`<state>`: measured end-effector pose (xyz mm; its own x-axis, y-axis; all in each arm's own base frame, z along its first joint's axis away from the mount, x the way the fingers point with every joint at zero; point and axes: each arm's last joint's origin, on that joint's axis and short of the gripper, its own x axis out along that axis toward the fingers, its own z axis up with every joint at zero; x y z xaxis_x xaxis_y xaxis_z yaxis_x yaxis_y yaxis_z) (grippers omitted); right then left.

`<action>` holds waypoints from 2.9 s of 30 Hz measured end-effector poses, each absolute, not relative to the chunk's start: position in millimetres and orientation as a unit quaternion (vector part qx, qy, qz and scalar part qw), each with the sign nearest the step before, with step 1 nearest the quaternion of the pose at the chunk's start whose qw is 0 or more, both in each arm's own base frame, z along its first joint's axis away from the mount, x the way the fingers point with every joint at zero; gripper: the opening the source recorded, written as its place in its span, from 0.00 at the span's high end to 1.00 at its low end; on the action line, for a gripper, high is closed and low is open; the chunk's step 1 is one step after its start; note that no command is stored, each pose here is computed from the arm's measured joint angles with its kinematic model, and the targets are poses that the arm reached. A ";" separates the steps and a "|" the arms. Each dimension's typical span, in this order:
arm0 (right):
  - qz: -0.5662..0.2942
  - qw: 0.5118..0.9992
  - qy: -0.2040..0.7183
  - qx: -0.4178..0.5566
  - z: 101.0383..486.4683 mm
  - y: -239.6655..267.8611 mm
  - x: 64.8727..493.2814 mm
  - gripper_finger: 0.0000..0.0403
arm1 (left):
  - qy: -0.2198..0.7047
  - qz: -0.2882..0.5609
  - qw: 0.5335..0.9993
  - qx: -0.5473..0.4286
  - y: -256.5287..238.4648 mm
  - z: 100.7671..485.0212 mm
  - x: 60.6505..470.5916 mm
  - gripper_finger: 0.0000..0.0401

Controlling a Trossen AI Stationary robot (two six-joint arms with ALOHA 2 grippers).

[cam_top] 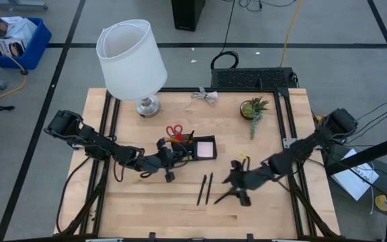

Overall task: Pick and place office supplies into organizer
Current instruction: Put the black pen into the black desk organizer

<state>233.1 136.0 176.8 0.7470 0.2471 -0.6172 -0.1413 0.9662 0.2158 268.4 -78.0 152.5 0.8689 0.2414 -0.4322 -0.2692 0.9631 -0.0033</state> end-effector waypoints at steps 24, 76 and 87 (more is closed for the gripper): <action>0.127 0.944 0.303 0.035 88.4 95.6 127.1 0.45 | 0.064 0.047 0.982 -0.171 -85.3 184.7 280.1 0.88; 0.125 0.941 0.313 0.026 49.1 105.6 146.4 0.66 | 0.066 0.039 0.981 -0.180 -89.4 184.4 278.7 0.88; 0.164 0.930 0.328 0.029 47.8 108.0 143.9 0.93 | 0.067 0.038 0.980 -0.182 -89.5 184.5 278.8 0.88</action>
<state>143.9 108.0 47.8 0.7309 0.3238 -0.6008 -0.2852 0.9447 0.1622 278.8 -89.5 184.5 0.9883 0.0499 -0.1443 -0.0983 0.9310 -0.3515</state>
